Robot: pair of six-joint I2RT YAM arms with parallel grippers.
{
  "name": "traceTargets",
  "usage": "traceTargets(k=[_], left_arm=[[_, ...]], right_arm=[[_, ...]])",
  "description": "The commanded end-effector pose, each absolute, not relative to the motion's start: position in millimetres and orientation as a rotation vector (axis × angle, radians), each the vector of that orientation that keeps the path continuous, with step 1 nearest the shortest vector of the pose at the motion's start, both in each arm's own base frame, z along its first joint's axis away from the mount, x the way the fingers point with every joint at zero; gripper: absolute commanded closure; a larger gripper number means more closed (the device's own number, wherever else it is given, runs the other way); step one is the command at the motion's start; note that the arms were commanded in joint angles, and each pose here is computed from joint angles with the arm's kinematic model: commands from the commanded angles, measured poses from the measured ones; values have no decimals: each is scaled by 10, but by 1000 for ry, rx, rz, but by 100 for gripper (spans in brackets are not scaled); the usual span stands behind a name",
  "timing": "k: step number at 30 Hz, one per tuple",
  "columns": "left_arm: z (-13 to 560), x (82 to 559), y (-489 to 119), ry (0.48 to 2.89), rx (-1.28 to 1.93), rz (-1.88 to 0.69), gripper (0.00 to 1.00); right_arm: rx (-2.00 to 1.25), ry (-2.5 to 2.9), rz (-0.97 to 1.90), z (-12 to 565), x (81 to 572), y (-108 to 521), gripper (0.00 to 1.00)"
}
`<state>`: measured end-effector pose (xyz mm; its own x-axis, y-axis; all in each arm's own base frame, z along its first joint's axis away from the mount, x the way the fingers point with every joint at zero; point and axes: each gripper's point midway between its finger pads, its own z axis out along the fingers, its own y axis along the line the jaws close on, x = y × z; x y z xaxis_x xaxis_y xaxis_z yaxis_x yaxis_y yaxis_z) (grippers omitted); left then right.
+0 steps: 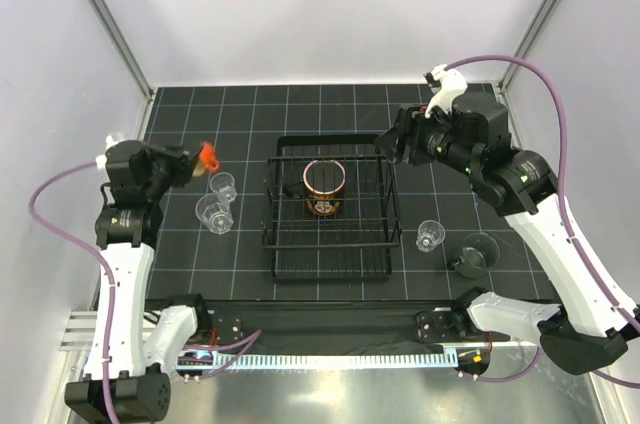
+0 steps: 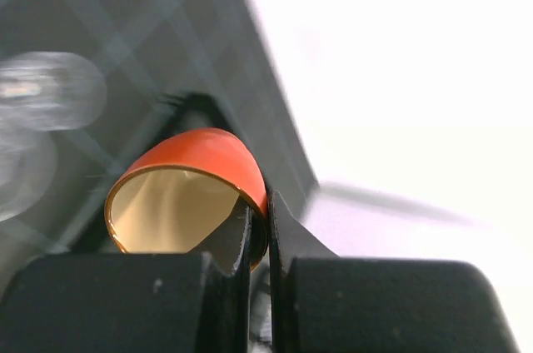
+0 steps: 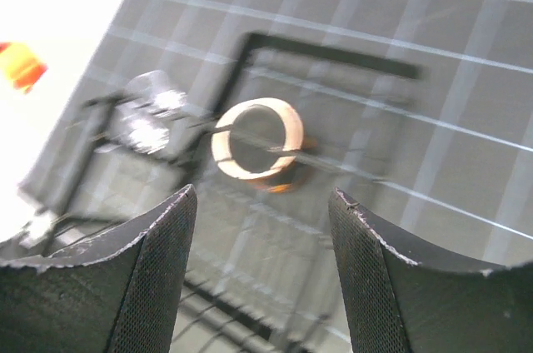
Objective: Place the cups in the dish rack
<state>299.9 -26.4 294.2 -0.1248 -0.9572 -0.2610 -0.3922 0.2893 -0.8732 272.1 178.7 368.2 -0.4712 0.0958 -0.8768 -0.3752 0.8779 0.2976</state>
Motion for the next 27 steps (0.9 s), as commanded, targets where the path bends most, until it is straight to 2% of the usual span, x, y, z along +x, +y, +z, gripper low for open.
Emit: traceTargets(k=[1, 6, 12, 18, 27], left_arm=[[3951, 3031, -837, 1549, -686, -1114, 100], [4675, 2653, -1528, 1364, -227, -1380, 100], [5003, 2153, -2045, 1222, 97, -1585, 100], [5090, 1846, -2239, 1149, 219, -1683, 100], [5073, 1690, -2356, 1126, 293, -1745, 100]], right_arm=[[-358, 1905, 910, 4006, 2416, 2241, 34], [-499, 1839, 1315, 4142, 2137, 2736, 30], [-578, 1774, 1498, 4231, 1968, 3086, 26], [-588, 1728, 1584, 4268, 1893, 3345, 27], [-541, 1550, 1716, 4539, 1789, 3452, 41]])
